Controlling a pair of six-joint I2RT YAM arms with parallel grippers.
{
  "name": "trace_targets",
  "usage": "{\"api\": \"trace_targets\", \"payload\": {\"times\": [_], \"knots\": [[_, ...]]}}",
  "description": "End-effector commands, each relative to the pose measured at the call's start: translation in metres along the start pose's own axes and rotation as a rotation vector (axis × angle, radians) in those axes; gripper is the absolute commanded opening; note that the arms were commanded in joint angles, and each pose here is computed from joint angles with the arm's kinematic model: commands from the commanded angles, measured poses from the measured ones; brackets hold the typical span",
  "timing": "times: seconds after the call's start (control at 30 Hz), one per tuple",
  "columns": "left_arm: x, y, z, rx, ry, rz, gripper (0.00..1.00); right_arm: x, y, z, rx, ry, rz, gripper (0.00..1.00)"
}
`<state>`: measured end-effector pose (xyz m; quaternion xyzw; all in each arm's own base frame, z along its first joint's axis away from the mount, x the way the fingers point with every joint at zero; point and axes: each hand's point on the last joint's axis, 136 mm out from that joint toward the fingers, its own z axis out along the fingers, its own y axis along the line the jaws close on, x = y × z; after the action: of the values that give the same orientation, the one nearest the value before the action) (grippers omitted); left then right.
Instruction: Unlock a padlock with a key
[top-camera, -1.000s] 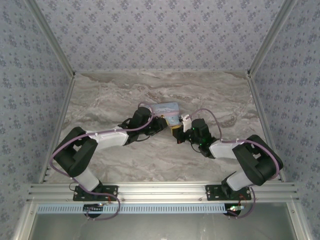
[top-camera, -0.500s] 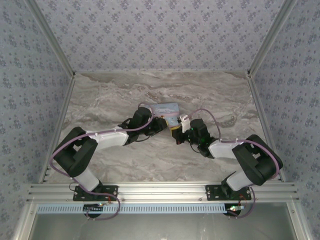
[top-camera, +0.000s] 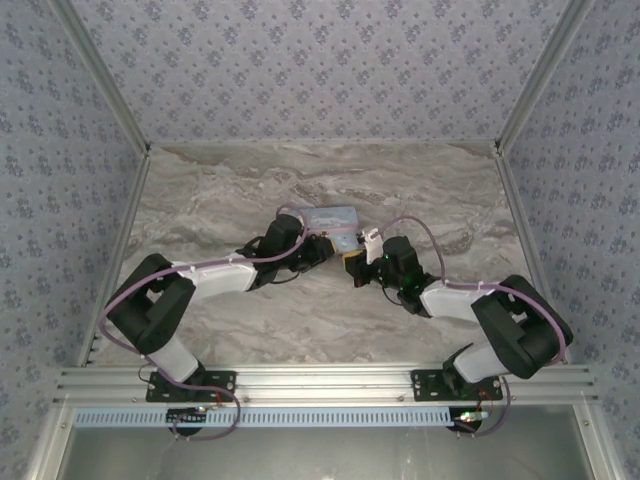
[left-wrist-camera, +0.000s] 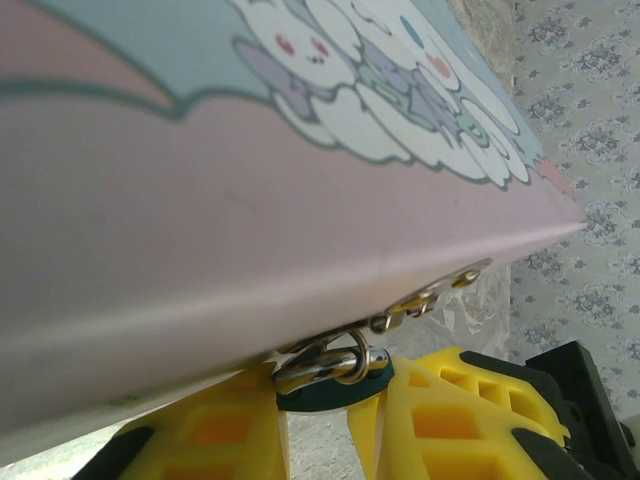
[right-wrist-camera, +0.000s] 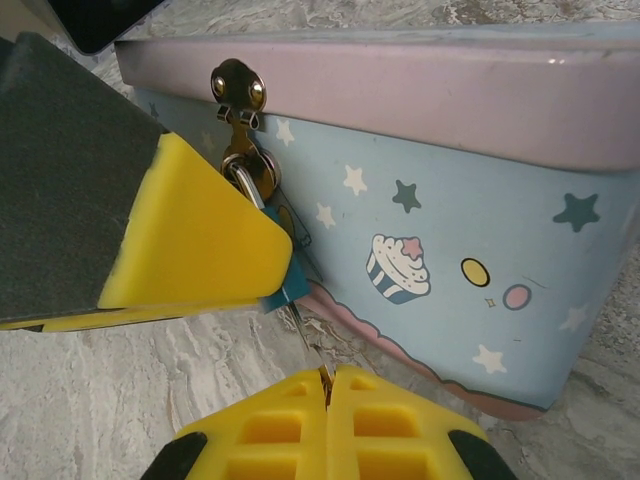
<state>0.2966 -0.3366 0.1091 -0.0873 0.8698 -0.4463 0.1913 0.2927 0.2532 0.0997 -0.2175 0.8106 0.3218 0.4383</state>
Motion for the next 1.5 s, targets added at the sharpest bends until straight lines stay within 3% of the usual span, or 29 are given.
{"api": "trace_targets", "payload": {"times": [0.0, 0.43, 0.87, 1.3, 1.47], "knots": [[0.021, -0.032, 0.001, 0.107, 0.103, 0.041, 0.21, -0.050, 0.030, -0.002, -0.094, -0.157, -0.094, 0.00], [0.019, -0.052, -0.008, 0.170, 0.102, 0.019, 0.21, -0.043, 0.027, 0.011, -0.083, -0.148, -0.097, 0.00], [0.023, -0.030, 0.002, 0.105, 0.109, 0.028, 0.21, -0.057, 0.036, 0.004, -0.116, -0.177, -0.076, 0.00], [0.025, -0.009, 0.031, 0.072, 0.127, 0.004, 0.21, -0.007, -0.002, 0.005, -0.016, -0.095, 0.012, 0.00], [0.027, 0.000, 0.038, 0.060, 0.131, -0.010, 0.26, 0.013, -0.010, 0.009, 0.001, -0.043, 0.043, 0.00]]}}
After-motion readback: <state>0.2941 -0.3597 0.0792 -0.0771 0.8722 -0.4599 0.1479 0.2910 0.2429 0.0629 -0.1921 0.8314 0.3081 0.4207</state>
